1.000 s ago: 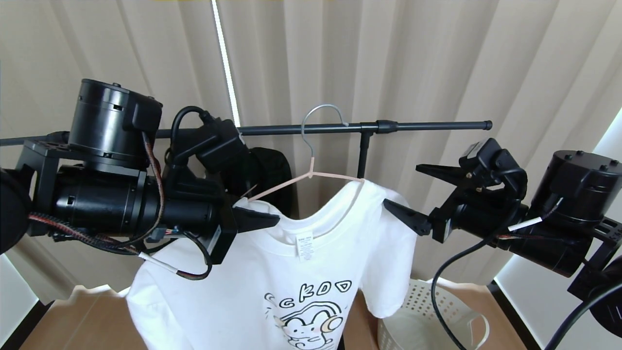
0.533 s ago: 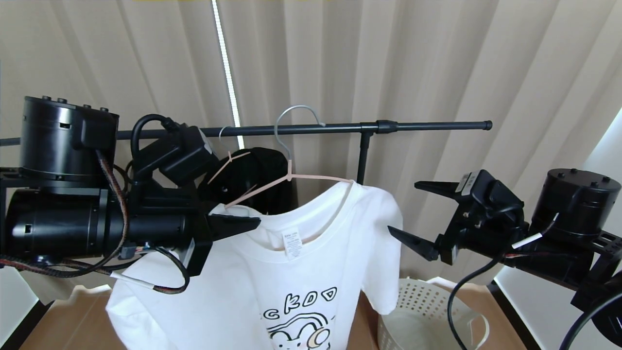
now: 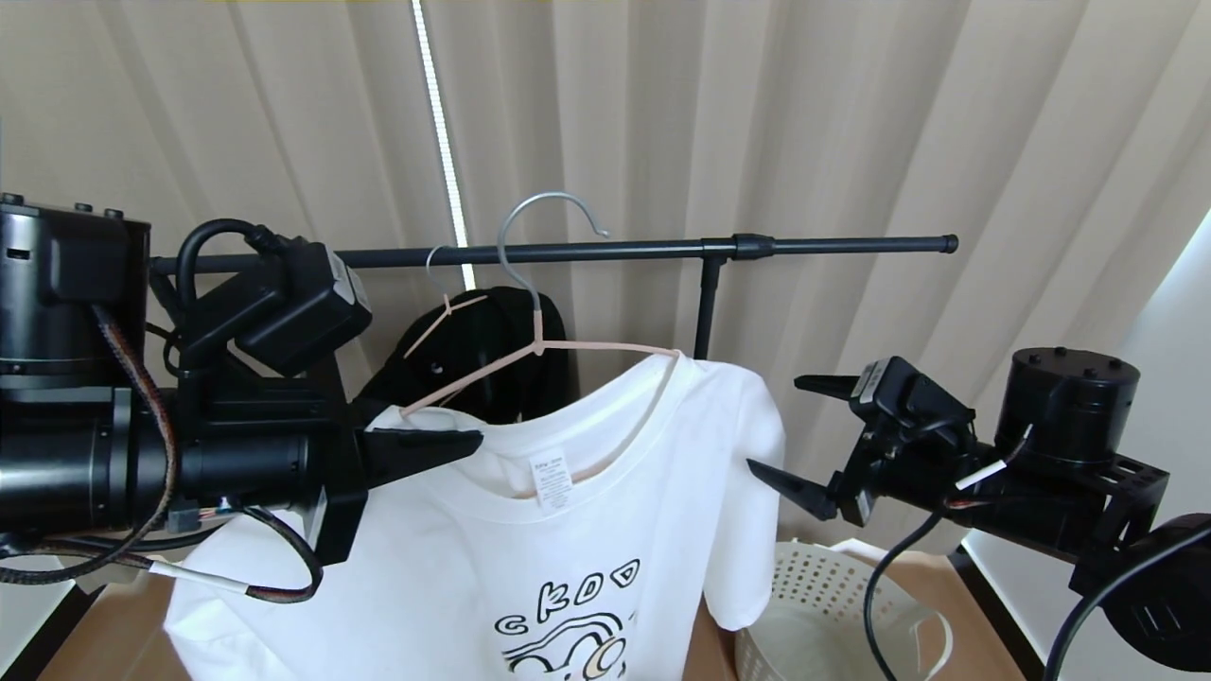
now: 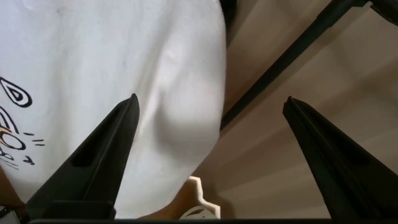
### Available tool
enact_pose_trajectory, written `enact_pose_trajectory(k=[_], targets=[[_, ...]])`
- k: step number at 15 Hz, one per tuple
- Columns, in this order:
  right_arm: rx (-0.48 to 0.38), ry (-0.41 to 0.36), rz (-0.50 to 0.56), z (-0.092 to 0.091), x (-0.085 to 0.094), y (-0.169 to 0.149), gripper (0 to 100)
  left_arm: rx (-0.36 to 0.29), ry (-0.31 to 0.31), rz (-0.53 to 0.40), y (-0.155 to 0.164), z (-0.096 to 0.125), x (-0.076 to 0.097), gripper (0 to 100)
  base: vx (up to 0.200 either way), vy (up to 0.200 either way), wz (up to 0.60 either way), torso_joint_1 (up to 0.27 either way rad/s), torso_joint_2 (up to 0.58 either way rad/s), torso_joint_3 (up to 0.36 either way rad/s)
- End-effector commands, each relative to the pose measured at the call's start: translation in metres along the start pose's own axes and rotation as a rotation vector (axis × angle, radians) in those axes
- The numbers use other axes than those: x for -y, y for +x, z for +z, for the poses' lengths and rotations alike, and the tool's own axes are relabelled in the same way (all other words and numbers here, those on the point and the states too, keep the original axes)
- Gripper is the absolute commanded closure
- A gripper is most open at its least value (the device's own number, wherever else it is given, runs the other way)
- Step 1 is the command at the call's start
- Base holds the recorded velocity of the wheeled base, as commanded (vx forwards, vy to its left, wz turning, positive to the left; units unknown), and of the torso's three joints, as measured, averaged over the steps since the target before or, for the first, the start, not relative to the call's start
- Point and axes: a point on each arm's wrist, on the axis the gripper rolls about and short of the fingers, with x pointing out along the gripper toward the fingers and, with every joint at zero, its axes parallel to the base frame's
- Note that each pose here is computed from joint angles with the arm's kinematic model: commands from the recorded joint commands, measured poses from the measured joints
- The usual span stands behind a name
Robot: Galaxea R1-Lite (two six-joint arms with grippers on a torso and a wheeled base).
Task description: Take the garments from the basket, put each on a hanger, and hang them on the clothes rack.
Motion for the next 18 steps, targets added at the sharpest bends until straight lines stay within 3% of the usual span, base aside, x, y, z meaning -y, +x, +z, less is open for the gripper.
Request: enact_pose_trajectory(k=[1, 8, 9, 18], targets=[[-0.037, 0.017, 0.02, -0.012, -0.002, 0.011, 0, 0.014, 0.007, 0.005, -0.006, 0.001, 0.003, 100, 0.0, 0.0, 0.0, 0.0, 0.0, 0.0], [-0.052, 0.023, 0.026, -0.018, -0.001, 0.02, 0, 0.042, 0.022, 0.019, -0.02, 0.003, 0.01, 100, 0.0, 0.0, 0.0, 0.0, 0.0, 0.0], [-0.052, 0.023, 0.026, -0.018, -0.001, 0.02, 100, 0.04, 0.021, 0.019, -0.021, 0.002, 0.011, 100, 0.0, 0.0, 0.0, 0.0, 0.0, 0.0], [-0.038, 0.03, -0.067, -0.018, 0.029, 0.016, 100, 0.04, 0.018, 0.032, -0.027, -0.001, 0.014, 100, 0.0, 0.0, 0.0, 0.0, 0.0, 0.0]])
